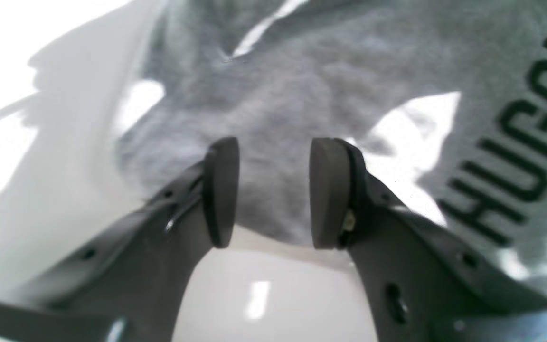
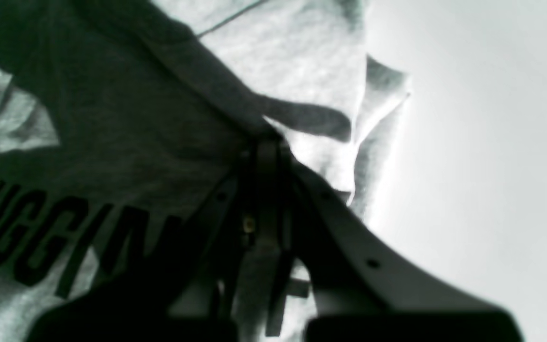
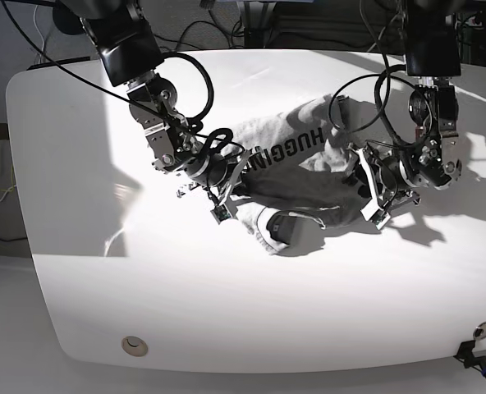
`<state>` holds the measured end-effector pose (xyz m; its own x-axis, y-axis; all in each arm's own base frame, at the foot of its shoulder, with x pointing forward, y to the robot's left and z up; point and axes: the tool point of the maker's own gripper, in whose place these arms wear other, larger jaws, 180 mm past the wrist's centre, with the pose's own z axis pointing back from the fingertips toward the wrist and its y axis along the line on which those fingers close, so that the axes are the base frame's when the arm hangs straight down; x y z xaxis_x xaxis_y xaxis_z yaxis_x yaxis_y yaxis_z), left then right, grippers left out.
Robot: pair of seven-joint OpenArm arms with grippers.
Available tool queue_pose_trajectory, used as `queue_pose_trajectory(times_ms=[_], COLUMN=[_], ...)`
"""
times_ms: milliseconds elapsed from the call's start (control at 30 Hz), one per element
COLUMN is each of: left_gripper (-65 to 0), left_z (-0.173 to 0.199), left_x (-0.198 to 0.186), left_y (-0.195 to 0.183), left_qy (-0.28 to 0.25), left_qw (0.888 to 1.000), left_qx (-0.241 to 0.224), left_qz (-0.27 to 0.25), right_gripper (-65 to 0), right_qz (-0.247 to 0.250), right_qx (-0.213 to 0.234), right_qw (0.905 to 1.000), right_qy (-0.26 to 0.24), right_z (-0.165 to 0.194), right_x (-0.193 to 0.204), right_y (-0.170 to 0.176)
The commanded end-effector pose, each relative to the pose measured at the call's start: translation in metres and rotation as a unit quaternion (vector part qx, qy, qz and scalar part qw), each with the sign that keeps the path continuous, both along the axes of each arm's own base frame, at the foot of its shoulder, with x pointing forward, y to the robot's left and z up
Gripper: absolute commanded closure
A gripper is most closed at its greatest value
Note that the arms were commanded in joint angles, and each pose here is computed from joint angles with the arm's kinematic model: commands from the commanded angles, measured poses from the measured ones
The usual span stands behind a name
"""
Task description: Fold the T-shirt properly
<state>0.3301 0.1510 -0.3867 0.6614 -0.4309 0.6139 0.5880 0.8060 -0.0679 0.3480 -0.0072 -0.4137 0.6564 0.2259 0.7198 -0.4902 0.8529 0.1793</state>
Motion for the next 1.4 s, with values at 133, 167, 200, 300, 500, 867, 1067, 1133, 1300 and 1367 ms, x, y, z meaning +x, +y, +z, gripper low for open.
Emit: queue_pose_trajectory(times_ms=[133,167,200,300,500,867,1067,1133,1300,1367], left_gripper=[-22.3,-22.3,-22.3,-22.3,-21.3,-3.9,-0.1,-0.1,-0.1,-0.1], left_z=[0.021,0.025,0.03,0.045,0.075,0.077,0.08,0.077,0.067,0.062], left_x=[0.03,0.031,0.033,0.035,0.027,-0.047,-0.094,-0.112,-0.161,-0.183], left_y=[-0.006,-0.006,-0.005,0.002,0.018,0.037,0.056,0.056,0.053,0.049], left_qy=[-0.043,-0.048,-0.057,-0.079,-0.139,-0.228,-0.278,-0.279,-0.263,-0.249], left_qw=[0.999,0.999,0.998,0.997,0.99,0.973,0.953,0.949,0.944,0.943], left_qx=[-0.021,-0.02,-0.018,-0.003,0.03,0.036,-0.038,-0.055,-0.085,-0.097], left_qz=[-0.007,-0.007,-0.008,-0.014,-0.015,0.027,0.118,0.139,0.183,0.2], right_gripper=[0.0,0.0,0.0,0.0,0.0,0.0,0.0,0.0,0.0,0.0], right_qz=[-0.011,-0.009,-0.007,-0.003,0.021,-0.111,-0.166,-0.167,-0.168,-0.163], right_qx=[-0.019,-0.015,-0.012,-0.002,0.011,0.023,0.038,0.033,-0.006,-0.027], right_qw=[0.9996,0.9994,0.9993,0.9982,0.9942,0.9836,0.975,0.9755,0.9757,0.9789], right_qy=[-0.02,-0.029,-0.036,-0.06,-0.105,-0.14,-0.143,-0.14,-0.141,-0.12], right_z=[0.011,0.018,0.023,0.043,0.089,0.1,0.079,0.072,0.061,0.052], right_x=[0.016,0.018,0.018,0.022,0.013,-0.058,-0.116,-0.14,-0.197,-0.221], right_y=[-0.018,-0.015,-0.013,-0.007,0.009,-0.08,-0.108,-0.108,-0.097,-0.093])
